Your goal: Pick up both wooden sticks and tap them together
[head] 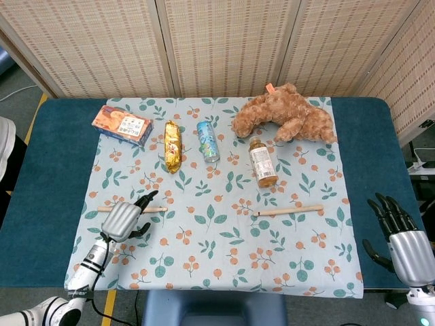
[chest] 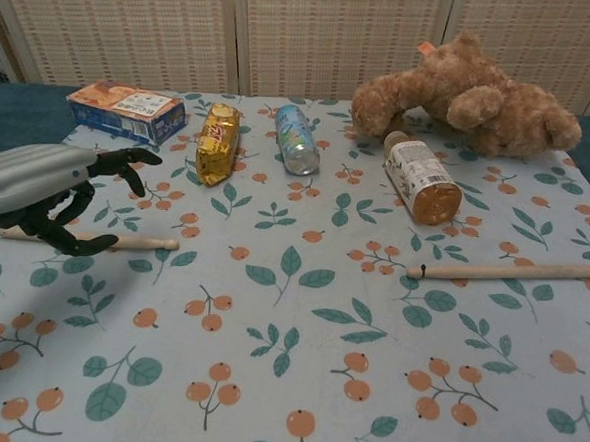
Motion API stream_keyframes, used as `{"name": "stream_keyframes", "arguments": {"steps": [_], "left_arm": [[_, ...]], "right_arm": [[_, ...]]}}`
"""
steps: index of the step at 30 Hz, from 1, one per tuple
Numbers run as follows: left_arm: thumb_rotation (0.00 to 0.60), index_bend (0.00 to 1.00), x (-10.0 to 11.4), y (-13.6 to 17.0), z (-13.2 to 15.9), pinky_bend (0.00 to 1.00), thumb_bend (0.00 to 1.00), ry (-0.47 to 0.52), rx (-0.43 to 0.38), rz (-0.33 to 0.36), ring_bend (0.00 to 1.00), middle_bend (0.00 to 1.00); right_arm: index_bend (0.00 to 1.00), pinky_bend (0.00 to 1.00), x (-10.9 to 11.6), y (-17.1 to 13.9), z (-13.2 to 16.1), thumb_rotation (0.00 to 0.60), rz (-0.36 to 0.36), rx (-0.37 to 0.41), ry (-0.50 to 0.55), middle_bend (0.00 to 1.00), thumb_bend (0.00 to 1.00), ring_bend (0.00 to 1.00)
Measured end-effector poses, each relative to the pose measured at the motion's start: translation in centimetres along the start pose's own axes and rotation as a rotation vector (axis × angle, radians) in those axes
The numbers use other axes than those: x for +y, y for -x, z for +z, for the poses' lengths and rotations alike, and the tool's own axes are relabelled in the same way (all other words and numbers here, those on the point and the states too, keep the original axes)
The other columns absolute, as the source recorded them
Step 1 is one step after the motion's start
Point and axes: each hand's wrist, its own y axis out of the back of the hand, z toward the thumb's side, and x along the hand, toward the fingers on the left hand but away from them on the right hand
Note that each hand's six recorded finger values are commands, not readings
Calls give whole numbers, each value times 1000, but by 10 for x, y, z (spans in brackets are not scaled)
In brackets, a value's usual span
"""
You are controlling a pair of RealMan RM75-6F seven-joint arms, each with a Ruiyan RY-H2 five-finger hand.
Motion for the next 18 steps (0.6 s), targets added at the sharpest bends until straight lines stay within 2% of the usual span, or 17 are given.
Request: {"name": "stream_keyframes", "arguments": {"steps": [11,18], "left_arm": [[600,110,-30,-20,-12,1000,363,-66,64,-41,765,264],[600,187,-40,-21,-24,1000,362,-95,98,-39,783,341]], "right_arm": [[83,211,-4,-1,1,600,30,8,5,0,252,0],[85,211,-5,-1,2,600,39,8,5,0,252,0]]}}
